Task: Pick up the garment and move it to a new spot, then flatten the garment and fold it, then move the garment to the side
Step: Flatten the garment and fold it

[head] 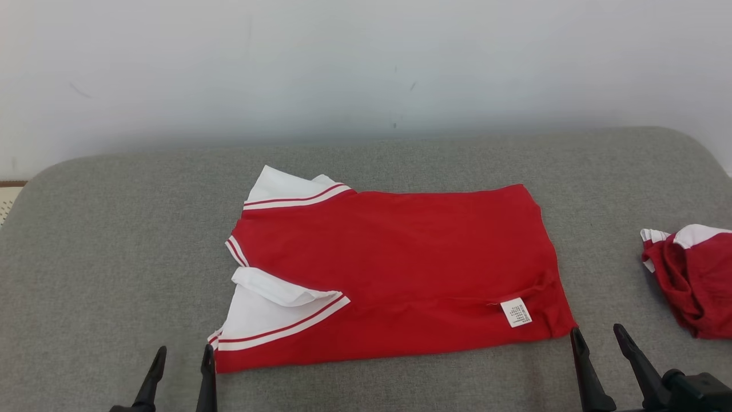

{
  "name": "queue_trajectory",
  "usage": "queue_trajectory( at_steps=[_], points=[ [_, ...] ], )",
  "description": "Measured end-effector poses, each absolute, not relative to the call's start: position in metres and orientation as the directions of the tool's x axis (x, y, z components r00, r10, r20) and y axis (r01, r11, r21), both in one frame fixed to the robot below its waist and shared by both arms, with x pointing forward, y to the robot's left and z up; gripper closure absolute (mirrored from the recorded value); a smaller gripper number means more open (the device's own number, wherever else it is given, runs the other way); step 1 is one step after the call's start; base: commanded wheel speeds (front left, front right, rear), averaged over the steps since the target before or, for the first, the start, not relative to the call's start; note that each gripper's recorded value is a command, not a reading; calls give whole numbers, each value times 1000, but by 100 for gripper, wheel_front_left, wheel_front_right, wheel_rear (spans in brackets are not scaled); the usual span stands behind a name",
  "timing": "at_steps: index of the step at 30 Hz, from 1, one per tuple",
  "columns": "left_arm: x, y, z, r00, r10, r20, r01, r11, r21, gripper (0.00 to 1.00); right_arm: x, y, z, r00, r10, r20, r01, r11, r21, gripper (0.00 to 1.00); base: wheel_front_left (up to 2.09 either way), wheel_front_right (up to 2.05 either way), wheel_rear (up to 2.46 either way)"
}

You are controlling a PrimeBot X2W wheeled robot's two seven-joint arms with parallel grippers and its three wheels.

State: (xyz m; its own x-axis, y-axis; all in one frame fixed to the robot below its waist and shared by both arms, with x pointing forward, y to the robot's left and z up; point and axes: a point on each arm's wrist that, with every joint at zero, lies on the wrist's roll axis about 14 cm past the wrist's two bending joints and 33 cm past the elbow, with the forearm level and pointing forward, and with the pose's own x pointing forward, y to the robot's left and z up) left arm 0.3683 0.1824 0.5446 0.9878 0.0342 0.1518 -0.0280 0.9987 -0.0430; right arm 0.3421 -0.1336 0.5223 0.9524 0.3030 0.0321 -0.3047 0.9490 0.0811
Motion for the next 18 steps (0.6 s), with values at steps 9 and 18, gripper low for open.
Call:
queue_trajectory(
  at_steps=[9,18],
  points=[
    [385,164,522,999,-26,48,29,998,-60,0,360,-143,503,956,291,-34,-288,954,81,0,0,0,0],
    [403,158,483,996,-40,-83,32,995,-92,0,385,-146,468,946,299,-124,-291,953,81,0,0,0,0]
  ],
)
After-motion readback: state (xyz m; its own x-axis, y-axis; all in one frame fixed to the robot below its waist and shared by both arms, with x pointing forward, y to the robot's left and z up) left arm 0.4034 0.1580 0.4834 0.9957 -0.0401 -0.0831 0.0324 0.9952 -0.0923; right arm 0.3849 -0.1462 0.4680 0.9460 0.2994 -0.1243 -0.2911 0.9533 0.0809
